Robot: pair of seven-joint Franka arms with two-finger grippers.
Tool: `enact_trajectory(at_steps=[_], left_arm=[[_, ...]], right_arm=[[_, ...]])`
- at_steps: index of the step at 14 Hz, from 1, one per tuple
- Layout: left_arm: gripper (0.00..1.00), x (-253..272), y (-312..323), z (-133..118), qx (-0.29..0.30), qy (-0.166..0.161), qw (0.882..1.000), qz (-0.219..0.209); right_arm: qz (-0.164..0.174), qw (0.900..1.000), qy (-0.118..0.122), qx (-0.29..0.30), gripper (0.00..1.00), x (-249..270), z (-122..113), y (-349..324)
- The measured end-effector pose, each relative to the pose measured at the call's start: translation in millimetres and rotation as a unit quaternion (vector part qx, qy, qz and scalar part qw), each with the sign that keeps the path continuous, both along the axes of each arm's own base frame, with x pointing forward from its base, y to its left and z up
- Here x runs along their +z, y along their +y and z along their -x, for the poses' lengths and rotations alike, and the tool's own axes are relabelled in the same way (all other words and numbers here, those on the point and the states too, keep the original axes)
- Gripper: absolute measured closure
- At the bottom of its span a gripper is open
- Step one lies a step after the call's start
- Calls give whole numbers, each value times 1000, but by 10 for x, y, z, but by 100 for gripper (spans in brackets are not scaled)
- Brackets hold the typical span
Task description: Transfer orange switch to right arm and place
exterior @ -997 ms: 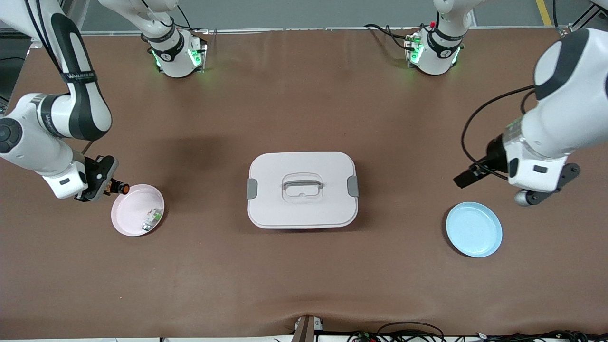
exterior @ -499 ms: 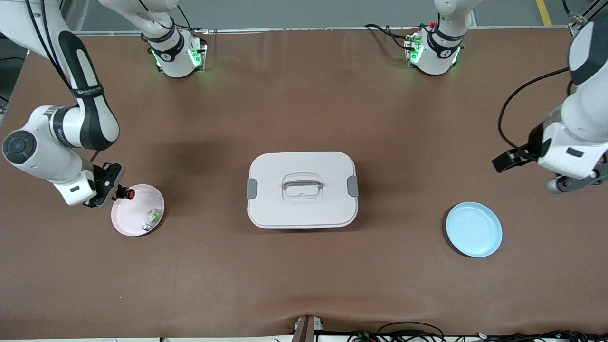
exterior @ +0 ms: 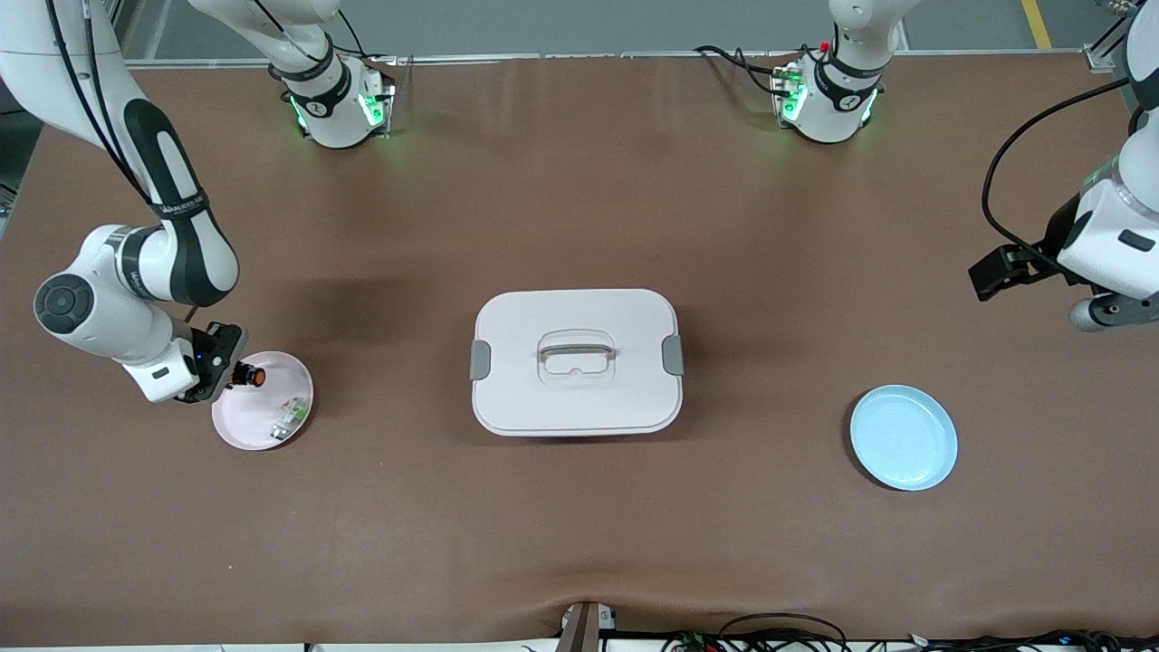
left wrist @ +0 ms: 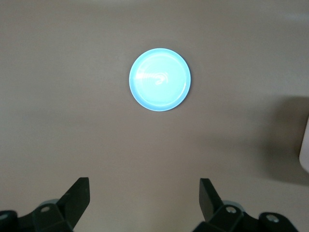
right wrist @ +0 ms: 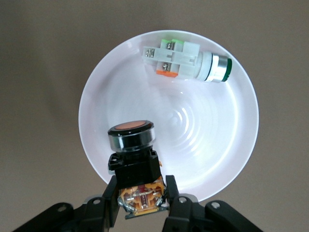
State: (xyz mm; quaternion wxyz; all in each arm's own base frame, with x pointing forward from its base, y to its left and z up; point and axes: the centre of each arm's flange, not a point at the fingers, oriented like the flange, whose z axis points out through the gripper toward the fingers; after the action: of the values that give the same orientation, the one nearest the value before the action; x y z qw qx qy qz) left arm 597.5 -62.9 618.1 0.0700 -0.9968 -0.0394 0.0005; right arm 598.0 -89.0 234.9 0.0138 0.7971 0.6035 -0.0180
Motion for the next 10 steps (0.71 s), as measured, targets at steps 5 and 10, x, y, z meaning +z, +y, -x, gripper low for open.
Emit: enact_trajectory(at_steps=[5, 10], left_arm=[[0, 63, 278, 171, -29, 1, 999, 38], [0, 127, 260, 527, -41, 7, 999, 31]], right_arm=[[-1, 1000, -2, 3, 58, -147, -35, 22], [-2, 1000, 13, 3, 58, -309, -2, 19]])
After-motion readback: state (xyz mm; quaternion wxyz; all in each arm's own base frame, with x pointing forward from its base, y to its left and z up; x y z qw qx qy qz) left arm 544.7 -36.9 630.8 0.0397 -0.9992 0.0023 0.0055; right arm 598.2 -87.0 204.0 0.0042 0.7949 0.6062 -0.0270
